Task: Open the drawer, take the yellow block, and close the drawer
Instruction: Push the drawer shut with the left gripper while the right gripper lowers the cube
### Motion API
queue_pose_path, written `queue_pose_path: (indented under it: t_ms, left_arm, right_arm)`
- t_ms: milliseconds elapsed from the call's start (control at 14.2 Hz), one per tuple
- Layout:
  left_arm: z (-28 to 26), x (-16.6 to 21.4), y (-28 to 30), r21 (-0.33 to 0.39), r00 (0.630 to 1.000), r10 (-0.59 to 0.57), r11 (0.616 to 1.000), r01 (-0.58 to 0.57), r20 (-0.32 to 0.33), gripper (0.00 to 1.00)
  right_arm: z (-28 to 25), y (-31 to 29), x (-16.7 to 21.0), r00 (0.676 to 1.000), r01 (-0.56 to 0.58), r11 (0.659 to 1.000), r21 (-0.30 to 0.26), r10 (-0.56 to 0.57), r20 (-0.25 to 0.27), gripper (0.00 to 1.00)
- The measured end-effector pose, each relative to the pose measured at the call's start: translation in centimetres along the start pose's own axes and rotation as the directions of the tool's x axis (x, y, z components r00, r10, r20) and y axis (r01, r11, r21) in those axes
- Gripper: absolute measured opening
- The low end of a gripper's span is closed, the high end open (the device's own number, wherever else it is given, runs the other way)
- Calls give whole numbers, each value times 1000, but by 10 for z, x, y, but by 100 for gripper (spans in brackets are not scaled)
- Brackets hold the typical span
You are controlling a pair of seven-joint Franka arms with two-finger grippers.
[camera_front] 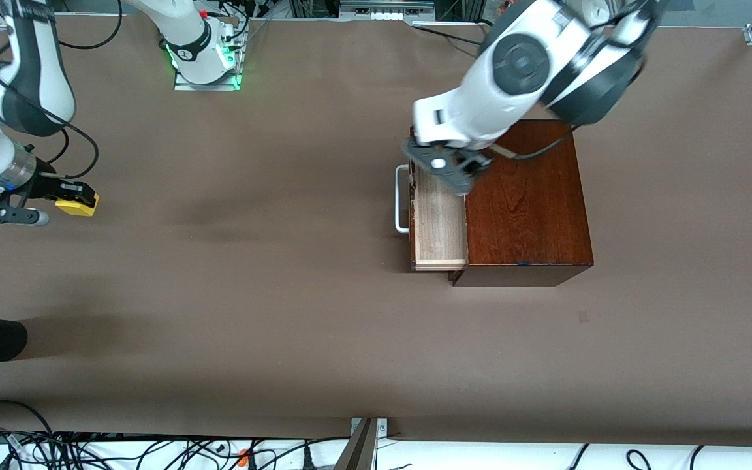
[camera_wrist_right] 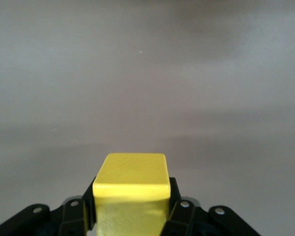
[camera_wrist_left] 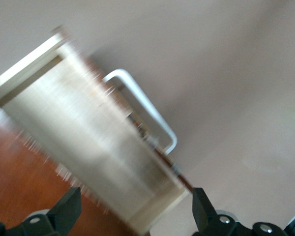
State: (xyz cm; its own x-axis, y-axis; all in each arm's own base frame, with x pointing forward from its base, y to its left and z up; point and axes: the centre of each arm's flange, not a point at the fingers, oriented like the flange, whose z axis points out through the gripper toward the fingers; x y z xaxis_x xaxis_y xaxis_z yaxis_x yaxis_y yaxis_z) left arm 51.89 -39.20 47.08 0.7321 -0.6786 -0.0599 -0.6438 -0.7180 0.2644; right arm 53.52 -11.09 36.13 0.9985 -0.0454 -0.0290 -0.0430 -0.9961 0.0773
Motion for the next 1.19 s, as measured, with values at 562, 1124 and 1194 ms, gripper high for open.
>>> queue_pose_path:
  t_ms: [562, 1124, 1194]
  left_arm:
    - [65, 43, 32, 49, 807, 588, 806, -590, 57, 100]
    - [179, 73, 65, 95, 557, 818, 548, -831, 147, 100]
    - [184, 73, 61, 90, 553, 819, 546, -833, 153, 100]
  right_arm:
    - [90, 37, -15, 996, 86, 994, 74, -86, 5, 56]
    - [151, 51, -26, 987, 113, 993, 42, -117, 112, 56]
    - [156, 55, -28, 985, 114, 993, 41, -118, 123, 56]
